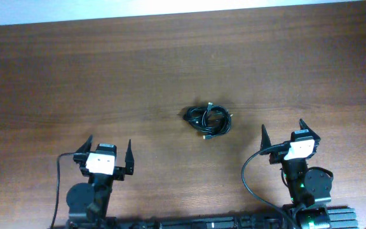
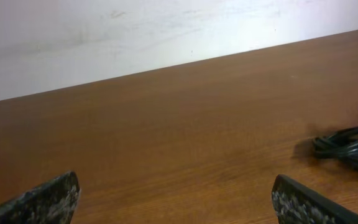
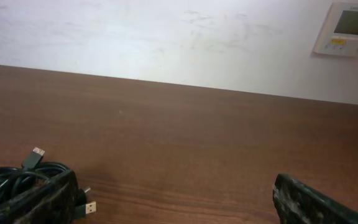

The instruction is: Untangle cables

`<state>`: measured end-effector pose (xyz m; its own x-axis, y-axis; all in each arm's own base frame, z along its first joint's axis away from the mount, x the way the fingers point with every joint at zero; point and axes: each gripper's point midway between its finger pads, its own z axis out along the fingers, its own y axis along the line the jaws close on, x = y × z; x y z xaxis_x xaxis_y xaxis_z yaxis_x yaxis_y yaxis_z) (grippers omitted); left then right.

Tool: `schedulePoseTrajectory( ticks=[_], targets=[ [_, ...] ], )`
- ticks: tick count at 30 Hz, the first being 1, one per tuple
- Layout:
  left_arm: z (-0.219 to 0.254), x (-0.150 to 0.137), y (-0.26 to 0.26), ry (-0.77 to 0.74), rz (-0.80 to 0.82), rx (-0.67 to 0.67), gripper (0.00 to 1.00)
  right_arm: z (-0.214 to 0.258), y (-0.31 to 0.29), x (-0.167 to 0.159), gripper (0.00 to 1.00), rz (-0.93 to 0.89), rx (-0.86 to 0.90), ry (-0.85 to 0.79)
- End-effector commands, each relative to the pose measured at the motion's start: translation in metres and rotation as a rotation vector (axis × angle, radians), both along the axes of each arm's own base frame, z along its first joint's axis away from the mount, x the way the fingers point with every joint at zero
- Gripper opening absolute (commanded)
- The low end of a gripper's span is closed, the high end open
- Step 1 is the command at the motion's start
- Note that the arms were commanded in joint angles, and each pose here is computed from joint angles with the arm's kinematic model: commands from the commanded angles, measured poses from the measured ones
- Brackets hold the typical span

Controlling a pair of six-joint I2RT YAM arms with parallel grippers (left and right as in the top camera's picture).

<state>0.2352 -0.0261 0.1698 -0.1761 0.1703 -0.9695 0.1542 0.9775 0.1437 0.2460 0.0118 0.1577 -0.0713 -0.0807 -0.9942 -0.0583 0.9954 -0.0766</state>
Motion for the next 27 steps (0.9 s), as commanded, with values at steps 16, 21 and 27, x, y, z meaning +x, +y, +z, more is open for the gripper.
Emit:
schedulePoseTrajectory(
  ticks=[16,21,27],
  targets=[
    [0.06,0.029,-0.074,0.288,-0.434,-0.083,0.99,-0.002,-0.003,0.0,0.99,-0.018,0.006,0.005],
    [0.058,0.05,-0.095,0.419,-0.514,-0.055,0.99,-0.002,-0.003,0.0,0.99,-0.018,0.006,0.005],
    [0.052,0.076,-0.126,0.515,-0.591,-0.037,0.99,-0.003,-0.003,0.0,0.99,-0.018,0.006,0.005]
  ],
)
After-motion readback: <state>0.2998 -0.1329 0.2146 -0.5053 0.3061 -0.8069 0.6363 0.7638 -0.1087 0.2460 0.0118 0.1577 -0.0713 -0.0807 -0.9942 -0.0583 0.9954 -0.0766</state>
